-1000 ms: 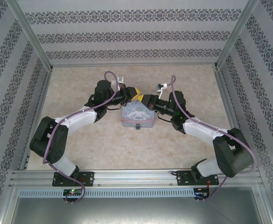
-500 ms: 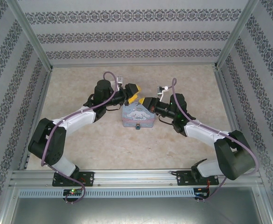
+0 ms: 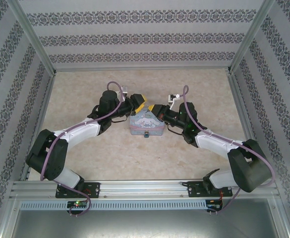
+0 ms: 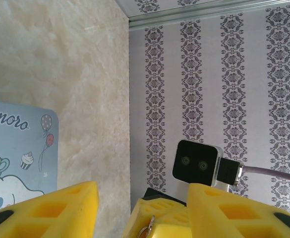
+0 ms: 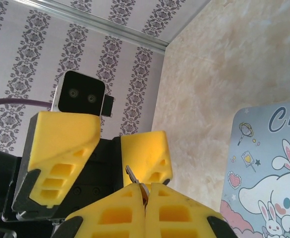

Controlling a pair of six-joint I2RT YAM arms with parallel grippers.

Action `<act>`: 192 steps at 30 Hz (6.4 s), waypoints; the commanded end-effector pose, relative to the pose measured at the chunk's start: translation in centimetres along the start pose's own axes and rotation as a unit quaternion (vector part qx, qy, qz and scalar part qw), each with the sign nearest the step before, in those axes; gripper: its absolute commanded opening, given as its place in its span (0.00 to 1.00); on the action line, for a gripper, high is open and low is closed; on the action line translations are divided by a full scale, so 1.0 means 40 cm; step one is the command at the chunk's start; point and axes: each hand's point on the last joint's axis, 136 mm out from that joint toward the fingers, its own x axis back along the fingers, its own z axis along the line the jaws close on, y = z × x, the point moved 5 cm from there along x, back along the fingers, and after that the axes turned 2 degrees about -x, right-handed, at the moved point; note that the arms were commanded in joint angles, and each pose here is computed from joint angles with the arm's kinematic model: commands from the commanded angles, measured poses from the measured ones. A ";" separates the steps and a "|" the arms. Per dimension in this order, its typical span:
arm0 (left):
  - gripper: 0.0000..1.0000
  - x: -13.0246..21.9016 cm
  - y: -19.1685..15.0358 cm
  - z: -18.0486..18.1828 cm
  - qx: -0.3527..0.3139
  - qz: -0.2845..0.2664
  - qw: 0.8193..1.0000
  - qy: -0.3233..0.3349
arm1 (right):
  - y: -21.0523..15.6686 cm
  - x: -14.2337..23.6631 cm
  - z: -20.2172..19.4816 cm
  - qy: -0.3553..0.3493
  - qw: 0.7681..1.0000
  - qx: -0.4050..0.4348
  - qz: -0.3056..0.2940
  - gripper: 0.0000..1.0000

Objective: Unlock the padlock with the key

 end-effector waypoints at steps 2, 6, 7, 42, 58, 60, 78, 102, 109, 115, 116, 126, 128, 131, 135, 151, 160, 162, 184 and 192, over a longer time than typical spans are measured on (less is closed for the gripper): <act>0.47 -0.008 -0.001 -0.022 -0.009 -0.015 1.000 -0.023 | 0.004 -0.004 0.019 0.013 1.000 -0.005 -0.022 0.00; 0.43 -0.015 -0.004 -0.019 -0.006 -0.018 1.000 -0.024 | -0.007 -0.021 0.019 0.013 1.000 -0.010 -0.016 0.00; 0.42 -0.017 -0.004 -0.019 -0.006 -0.019 1.000 -0.024 | -0.010 -0.025 0.018 0.012 1.000 -0.010 -0.014 0.00; 0.41 0.083 -0.271 0.267 -0.196 0.092 0.950 0.227 | 0.135 0.007 -0.126 -0.047 0.997 -0.051 -0.020 0.00; 0.40 -0.015 -0.267 0.351 -0.343 0.015 0.897 0.278 | 0.152 -0.083 -0.161 -0.045 0.995 -0.091 -0.003 0.00; 0.39 -0.020 -0.265 0.355 -0.350 0.011 0.895 0.275 | 0.149 -0.089 -0.168 -0.048 0.995 -0.093 0.000 0.00; 0.40 -0.104 -0.291 0.387 -0.342 0.028 0.912 0.224 | 0.121 -0.124 -0.258 -0.081 0.989 -0.119 0.018 0.00; 0.45 -0.144 -0.267 0.339 -0.180 -0.044 0.978 0.091 | 0.102 -0.131 -0.299 -0.097 0.986 -0.130 0.025 0.00; 0.46 -0.137 -0.259 0.344 -0.099 -0.094 0.990 0.041 | 0.101 -0.131 -0.301 -0.098 0.986 -0.132 0.025 0.00; 0.46 -0.136 -0.270 0.322 -0.063 -0.118 0.991 0.014 | 0.100 -0.132 -0.298 -0.097 0.986 -0.132 0.026 0.00; 0.46 -0.135 -0.272 0.318 -0.058 -0.121 0.991 0.011 | 0.101 -0.132 -0.297 -0.097 0.986 -0.132 0.026 0.00; 0.49 -0.114 -0.293 0.327 -0.050 -0.148 0.987 0.041 | 0.098 -0.132 -0.304 -0.100 0.986 -0.132 0.027 0.00; 0.49 -0.116 -0.292 0.334 -0.050 -0.150 0.986 0.046 | 0.096 -0.131 -0.309 -0.102 0.985 -0.133 0.027 0.00; 0.48 -0.120 -0.289 0.338 -0.051 -0.153 0.986 0.051 | 0.093 -0.131 -0.316 -0.105 0.985 -0.137 0.028 0.00; 0.46 -0.117 -0.284 0.350 -0.052 -0.161 0.983 0.065 | 0.089 -0.129 -0.323 -0.109 0.984 -0.139 0.028 0.00; 0.27 -0.133 -0.271 0.397 -0.049 -0.156 0.982 0.097 | 0.088 -0.129 -0.329 -0.111 0.983 -0.141 0.030 0.00; 0.00 -0.120 -0.259 0.400 -0.046 -0.158 0.980 0.108 | 0.173 -0.094 -0.214 -0.060 0.992 -0.108 0.012 0.00; 0.00 -0.117 -0.256 0.389 -0.048 -0.157 0.980 0.110 | 0.183 -0.069 -0.176 -0.052 0.994 -0.093 0.009 0.00; 0.00 -0.062 -0.227 0.316 -0.056 -0.098 0.987 0.116 | -0.056 0.160 -0.185 -0.056 0.991 -0.076 0.100 0.00; 0.00 -0.075 -0.217 0.255 -0.040 -0.049 0.996 0.063 | -0.134 0.179 -0.236 -0.070 0.984 -0.088 0.135 0.00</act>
